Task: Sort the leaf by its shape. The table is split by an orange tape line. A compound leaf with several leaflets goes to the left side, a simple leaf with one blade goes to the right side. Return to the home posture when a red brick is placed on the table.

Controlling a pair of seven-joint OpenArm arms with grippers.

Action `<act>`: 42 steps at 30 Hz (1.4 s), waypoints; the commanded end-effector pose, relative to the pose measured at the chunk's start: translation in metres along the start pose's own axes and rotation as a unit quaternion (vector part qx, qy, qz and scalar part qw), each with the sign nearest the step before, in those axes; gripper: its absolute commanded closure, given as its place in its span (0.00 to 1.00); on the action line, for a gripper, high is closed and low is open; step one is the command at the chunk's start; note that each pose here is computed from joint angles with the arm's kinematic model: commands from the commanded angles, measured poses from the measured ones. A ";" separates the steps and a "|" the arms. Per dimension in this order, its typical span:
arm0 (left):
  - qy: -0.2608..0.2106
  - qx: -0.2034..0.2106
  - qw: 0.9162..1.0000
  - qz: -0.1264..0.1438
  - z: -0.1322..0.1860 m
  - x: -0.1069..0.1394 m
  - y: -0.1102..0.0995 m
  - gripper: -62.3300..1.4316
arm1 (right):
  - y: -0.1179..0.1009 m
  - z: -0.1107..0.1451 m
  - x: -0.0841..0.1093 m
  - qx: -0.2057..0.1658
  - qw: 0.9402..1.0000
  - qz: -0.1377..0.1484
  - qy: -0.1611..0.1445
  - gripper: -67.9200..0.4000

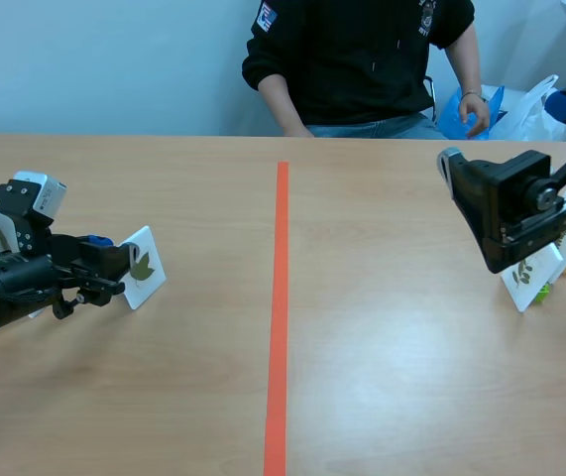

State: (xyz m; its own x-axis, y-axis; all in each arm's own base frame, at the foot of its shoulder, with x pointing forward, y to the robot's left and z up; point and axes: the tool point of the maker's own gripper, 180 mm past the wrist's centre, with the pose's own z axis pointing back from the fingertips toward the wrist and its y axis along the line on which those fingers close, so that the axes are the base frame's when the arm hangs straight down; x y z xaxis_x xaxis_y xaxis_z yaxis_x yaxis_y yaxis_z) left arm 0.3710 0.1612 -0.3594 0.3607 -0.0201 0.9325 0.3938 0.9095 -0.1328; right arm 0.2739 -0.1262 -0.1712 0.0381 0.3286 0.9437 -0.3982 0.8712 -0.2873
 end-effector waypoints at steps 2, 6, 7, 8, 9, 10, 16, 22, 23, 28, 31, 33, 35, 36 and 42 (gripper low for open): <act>-0.012 -0.005 1.000 0.004 0.001 0.004 -0.002 0.36 | -0.002 0.000 0.005 -0.001 1.000 0.004 -0.011 0.17; -0.009 -0.009 1.000 0.009 0.005 -0.002 -0.006 0.34 | -0.002 -0.001 0.006 -0.002 1.000 0.004 -0.012 0.17; -0.009 -0.009 1.000 0.009 0.005 -0.003 -0.006 0.33 | -0.002 -0.001 0.006 -0.002 1.000 0.004 -0.012 0.17; -0.009 -0.009 1.000 0.009 0.005 -0.003 -0.006 0.30 | -0.002 -0.001 0.006 -0.002 1.000 0.004 -0.012 0.17; -0.009 -0.009 1.000 0.009 0.005 -0.003 -0.006 0.26 | -0.002 -0.001 0.006 -0.002 1.000 0.004 -0.012 0.17; -0.010 -0.010 1.000 0.009 0.005 -0.002 -0.006 0.19 | -0.002 -0.001 0.006 -0.002 1.000 0.004 -0.012 0.17; -0.018 -0.016 1.000 0.005 0.003 0.005 -0.010 0.00 | -0.002 -0.001 0.006 -0.002 1.000 0.004 -0.012 0.17; -0.022 -0.020 1.000 0.001 0.002 0.009 -0.013 0.00 | -0.002 -0.001 0.006 -0.002 1.000 0.004 -0.012 0.17; -0.024 -0.022 0.999 -0.003 0.002 0.011 -0.014 0.00 | -0.002 -0.001 0.006 -0.002 1.000 0.004 -0.012 0.17; -0.048 -0.035 0.998 -0.035 0.006 0.038 -0.021 0.00 | -0.002 -0.001 0.006 -0.001 1.000 0.004 -0.012 0.17; -0.070 -0.037 0.995 -0.054 0.019 0.061 -0.024 0.00 | -0.002 -0.001 0.006 -0.001 1.000 0.004 -0.012 0.17; -0.088 -0.037 0.993 -0.069 0.032 0.077 -0.025 0.00 | -0.003 -0.001 0.006 -0.002 1.000 0.004 -0.012 0.17; -0.105 -0.037 0.990 -0.083 0.048 0.091 -0.028 0.00 | -0.003 -0.001 0.006 -0.002 1.000 0.005 -0.012 0.17; -0.115 -0.038 0.989 -0.090 0.056 0.097 -0.030 0.00 | -0.003 -0.001 0.006 -0.002 1.000 0.005 -0.012 0.17; -0.167 -0.067 0.977 -0.118 0.101 0.130 -0.067 0.00 | -0.003 -0.001 0.007 -0.002 1.000 0.005 -0.015 0.17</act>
State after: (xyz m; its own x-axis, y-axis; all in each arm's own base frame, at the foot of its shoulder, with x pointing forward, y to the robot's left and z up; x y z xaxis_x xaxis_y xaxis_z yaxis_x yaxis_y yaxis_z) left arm 0.3088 0.1440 -0.1996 -0.0234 -0.0981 0.9949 0.5389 0.8370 0.0952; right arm 0.2738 -0.1257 -0.1708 0.0355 0.3282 0.9439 -0.4005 0.8700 -0.2875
